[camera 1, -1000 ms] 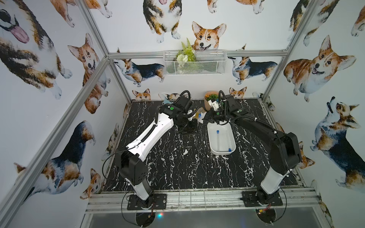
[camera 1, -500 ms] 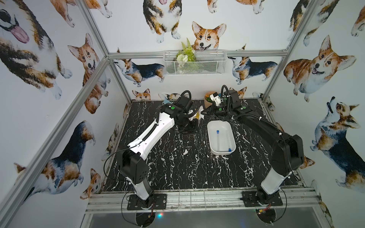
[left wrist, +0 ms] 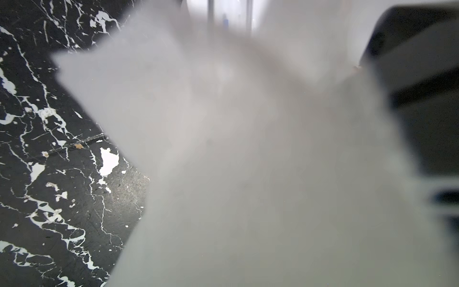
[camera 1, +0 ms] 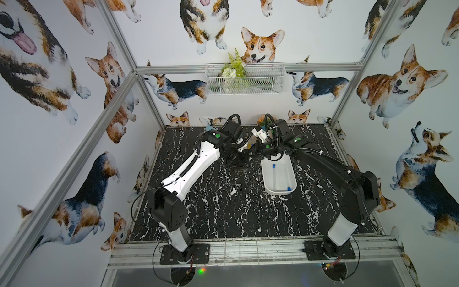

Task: Wipe the exteriors of test tubes
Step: Wipe the dirt from the test tube.

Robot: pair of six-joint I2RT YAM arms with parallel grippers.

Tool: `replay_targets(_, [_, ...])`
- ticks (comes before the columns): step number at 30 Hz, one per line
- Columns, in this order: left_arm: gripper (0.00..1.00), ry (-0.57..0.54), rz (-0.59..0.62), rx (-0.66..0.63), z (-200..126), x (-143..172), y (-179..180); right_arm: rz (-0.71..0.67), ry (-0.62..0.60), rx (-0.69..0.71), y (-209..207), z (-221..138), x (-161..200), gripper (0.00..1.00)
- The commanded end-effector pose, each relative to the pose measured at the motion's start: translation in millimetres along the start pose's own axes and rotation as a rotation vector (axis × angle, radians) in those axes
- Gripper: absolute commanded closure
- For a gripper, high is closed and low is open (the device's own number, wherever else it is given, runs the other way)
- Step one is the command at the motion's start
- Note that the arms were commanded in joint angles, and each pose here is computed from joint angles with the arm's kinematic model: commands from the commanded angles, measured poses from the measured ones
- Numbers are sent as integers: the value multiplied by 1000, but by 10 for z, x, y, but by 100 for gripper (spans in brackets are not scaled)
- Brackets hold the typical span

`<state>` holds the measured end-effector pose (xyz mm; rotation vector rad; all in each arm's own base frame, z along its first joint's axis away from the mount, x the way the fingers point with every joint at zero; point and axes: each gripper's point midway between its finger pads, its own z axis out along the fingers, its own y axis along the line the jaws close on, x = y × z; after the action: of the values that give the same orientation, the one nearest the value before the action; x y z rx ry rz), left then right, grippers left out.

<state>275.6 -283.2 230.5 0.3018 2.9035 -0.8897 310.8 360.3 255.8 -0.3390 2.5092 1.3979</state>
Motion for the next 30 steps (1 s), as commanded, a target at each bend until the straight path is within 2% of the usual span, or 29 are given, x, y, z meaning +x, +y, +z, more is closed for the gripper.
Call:
replay_targets(1, [91,-18,11,1,-34,-13,-11,14,12,13,24,-47,142,100])
replay_targets(7, [91,-24,5,0,-50,-4,-7,68,2,29,-173,-63,140,100])
replay_targets(14, [91,-26,4,-5,-79,23,1,124,-72,-9,-363,-133,-316,100])
replay_targets(20, [91,-31,3,-9,-101,17,-3,107,-80,-32,-297,-131,-544,100])
replay_targets(25, [91,-28,-1,-10,-88,14,5,86,-66,-27,-209,-139,-462,100])
replay_targets(30, [91,-33,-7,-21,-78,-2,28,58,8,13,-143,-88,-94,100])
